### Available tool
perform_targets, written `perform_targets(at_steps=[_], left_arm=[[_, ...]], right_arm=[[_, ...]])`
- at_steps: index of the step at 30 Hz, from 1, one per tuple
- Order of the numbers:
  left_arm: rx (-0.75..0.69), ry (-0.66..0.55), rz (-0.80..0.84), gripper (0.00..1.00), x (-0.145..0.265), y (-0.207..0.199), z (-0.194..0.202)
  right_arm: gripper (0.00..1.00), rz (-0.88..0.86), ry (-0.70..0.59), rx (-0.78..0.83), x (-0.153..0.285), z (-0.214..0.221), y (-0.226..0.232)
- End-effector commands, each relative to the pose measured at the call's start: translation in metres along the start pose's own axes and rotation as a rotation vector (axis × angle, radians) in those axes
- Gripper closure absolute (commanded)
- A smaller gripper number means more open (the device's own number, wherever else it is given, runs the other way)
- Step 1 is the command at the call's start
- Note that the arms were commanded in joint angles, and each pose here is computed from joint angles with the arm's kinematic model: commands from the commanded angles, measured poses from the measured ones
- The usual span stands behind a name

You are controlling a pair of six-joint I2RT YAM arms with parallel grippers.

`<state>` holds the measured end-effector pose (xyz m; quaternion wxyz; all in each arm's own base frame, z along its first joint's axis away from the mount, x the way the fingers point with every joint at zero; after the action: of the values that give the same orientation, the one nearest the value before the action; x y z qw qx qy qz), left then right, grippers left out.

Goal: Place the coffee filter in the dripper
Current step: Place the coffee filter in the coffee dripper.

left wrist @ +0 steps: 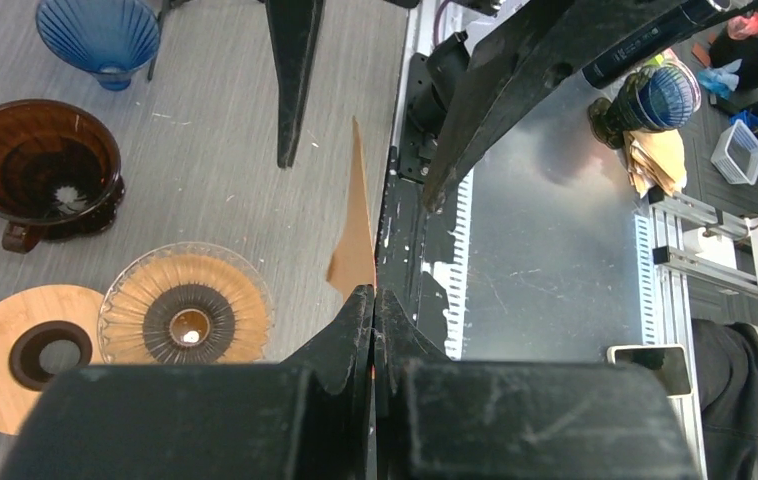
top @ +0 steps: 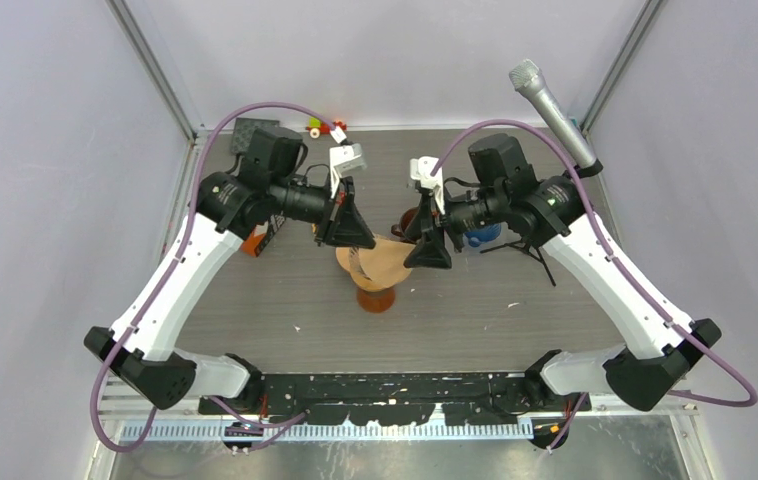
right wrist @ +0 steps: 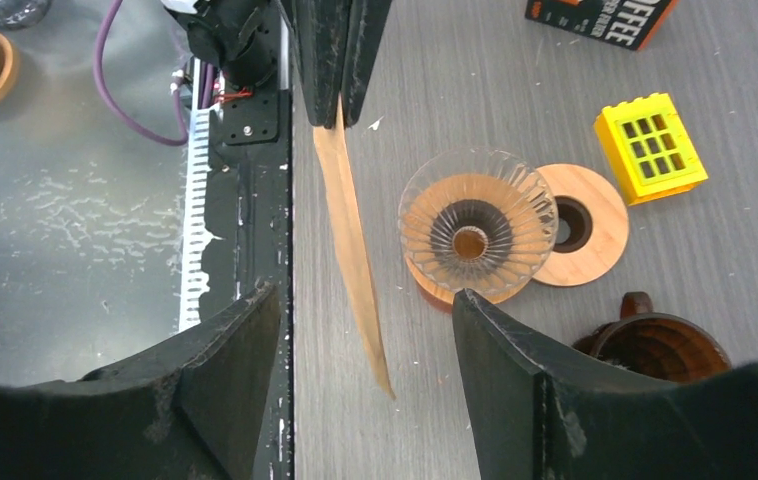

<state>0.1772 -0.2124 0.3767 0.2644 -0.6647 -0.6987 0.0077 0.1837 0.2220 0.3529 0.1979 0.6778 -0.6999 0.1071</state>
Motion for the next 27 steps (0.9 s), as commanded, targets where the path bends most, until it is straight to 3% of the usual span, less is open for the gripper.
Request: perform_targets(at_steps=[1, 7, 11, 13, 17, 23, 27], left_arm=[[-0.017, -0.017, 0.040, 1.00, -0.006, -0.001, -0.006], [-0.034, -0.033, 0.012, 1.00, -0.006, 0.003, -0.011], [-0.074, -0.060, -0.031, 1.00, -0.005, 0.007, -0.017], [-0.102, -0.077, -0.053, 1.00, -0.005, 0.010, -0.018], [-0.138, -0.123, -0.109, 0.73, 0.003, 0.017, -0.017], [-0.108, -0.243, -0.157, 0.43, 0.027, 0.038, -0.006], [-0.081, -0.241, -0.116, 0.25, 0.018, 0.048, 0.008]], right_arm=[[0.35, -0.061, -0.002, 0.016, -0.009, 0.003, 0.002], [0.68, -0.098, -0.005, -0.014, -0.014, 0.008, 0.005], [0.99, -0.105, -0.008, -0.030, -0.015, 0.011, 0.006], [0.99, -0.092, -0.026, -0.023, -0.014, 0.010, 0.006], [1.00, -0.051, -0.068, -0.059, -0.007, 0.007, 0.002], [0.99, -0.074, -0.178, -0.115, 0.013, -0.002, 0.002], [1.00, -0.113, -0.250, -0.157, 0.024, -0.010, 0.003]])
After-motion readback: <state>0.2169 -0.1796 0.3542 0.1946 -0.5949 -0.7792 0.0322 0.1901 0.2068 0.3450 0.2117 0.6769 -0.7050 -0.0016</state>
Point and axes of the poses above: each gripper's point midway between its finger pads, its own x axis back along the fingers, its own y axis along the line the jaws close on, z = x × y, the point moved 6 cm from there along x, back along the fingers, and after that the axes turned 1 degree about -x, right-handed, at the moved point
